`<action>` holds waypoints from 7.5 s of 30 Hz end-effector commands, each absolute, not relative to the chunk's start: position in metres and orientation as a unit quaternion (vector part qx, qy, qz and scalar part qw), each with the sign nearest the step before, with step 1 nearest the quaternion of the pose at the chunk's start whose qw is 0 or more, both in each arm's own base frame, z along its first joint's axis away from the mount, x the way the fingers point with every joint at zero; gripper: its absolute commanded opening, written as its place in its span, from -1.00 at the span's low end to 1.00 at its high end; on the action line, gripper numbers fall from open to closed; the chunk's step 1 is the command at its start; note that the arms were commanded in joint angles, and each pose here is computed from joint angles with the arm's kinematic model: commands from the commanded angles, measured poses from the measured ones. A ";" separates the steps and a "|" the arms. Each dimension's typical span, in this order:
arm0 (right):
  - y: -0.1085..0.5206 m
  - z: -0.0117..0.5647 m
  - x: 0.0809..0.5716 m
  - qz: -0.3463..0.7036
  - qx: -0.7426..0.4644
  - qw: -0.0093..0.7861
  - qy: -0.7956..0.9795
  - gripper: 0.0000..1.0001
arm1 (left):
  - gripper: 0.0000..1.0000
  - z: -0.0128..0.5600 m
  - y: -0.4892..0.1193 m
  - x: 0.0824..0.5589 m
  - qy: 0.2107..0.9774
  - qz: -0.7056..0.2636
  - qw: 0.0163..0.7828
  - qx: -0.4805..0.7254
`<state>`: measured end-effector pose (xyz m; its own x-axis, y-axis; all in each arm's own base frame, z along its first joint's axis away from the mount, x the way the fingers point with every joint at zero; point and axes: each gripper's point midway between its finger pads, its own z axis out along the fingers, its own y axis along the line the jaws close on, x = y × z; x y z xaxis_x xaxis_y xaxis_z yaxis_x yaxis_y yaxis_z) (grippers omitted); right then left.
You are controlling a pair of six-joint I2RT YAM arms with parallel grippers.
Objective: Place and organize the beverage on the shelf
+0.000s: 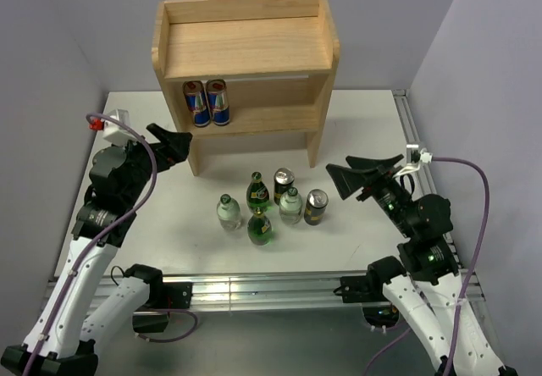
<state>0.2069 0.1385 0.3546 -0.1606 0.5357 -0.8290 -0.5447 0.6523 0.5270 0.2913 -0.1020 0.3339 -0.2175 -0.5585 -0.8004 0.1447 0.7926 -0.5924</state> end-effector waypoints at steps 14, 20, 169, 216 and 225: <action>0.112 0.218 0.185 0.402 0.156 0.549 0.716 1.00 | 0.99 0.301 -0.063 0.252 0.755 -0.182 0.617 -0.129; 0.101 0.171 0.178 0.346 0.195 0.488 0.777 1.00 | 0.99 0.299 -0.060 0.255 0.751 -0.175 0.621 -0.137; 0.199 0.549 0.421 0.036 0.022 0.742 0.669 -1.00 | 0.99 0.302 -0.072 0.251 0.753 -0.202 0.623 -0.066; 0.180 0.479 0.441 0.006 0.071 0.693 0.717 0.52 | 0.99 0.300 -0.070 0.253 0.756 -0.197 0.621 -0.068; 0.148 0.485 0.427 -0.046 0.109 0.701 0.704 0.52 | 0.99 0.299 -0.070 0.254 0.757 -0.199 0.619 -0.068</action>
